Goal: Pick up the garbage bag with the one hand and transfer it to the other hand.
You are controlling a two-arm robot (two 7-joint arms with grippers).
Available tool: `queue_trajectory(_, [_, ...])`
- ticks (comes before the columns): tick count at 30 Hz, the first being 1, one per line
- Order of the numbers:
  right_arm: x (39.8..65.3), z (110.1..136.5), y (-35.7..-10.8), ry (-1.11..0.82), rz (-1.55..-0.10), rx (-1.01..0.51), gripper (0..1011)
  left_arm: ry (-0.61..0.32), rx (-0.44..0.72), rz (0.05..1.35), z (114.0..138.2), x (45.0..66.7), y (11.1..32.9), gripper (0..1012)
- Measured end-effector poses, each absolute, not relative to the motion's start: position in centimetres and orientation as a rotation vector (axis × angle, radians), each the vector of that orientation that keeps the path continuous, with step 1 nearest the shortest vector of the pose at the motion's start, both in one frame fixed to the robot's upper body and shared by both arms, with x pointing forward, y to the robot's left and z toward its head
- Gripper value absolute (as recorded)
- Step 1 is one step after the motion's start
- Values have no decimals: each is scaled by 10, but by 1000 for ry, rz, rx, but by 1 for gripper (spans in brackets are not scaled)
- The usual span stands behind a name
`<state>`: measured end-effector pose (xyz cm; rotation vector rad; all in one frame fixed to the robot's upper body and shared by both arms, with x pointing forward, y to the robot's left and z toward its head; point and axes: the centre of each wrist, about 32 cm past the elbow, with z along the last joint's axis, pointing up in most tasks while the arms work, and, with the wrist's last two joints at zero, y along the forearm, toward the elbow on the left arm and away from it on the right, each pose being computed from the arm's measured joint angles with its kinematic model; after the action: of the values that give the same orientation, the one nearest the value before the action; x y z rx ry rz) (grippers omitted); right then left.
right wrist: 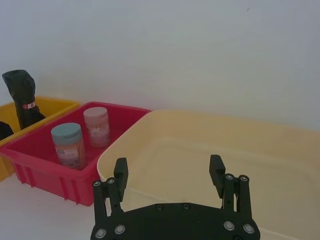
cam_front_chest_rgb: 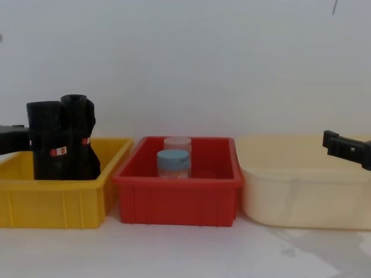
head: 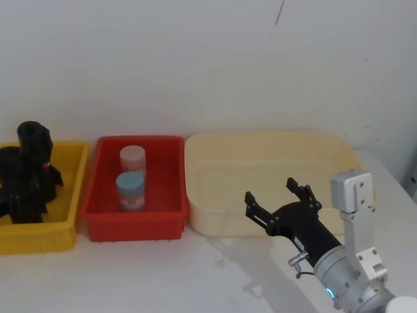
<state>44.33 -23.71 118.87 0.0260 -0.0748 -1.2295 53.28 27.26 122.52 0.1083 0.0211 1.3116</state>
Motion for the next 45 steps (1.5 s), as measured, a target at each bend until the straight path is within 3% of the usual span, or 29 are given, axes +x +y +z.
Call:
queue_trajectory(7, [443, 1189, -237, -75, -1229, 26, 1001, 4, 109, 1309, 1227, 538, 271, 962])
queue_trajectory(23, [443, 1189, -237, -75, -1229, 26, 1001, -11, 109, 1306, 1229, 543, 269, 533])
queue_trajectory(34, [443, 1189, -237, -75, -1229, 26, 1001, -42, 84, 1275, 1244, 540, 267, 462])
queue_trajectory(45, [443, 1189, -237, -75, -1229, 26, 1001, -115, 21, 1212, 1292, 538, 261, 407])
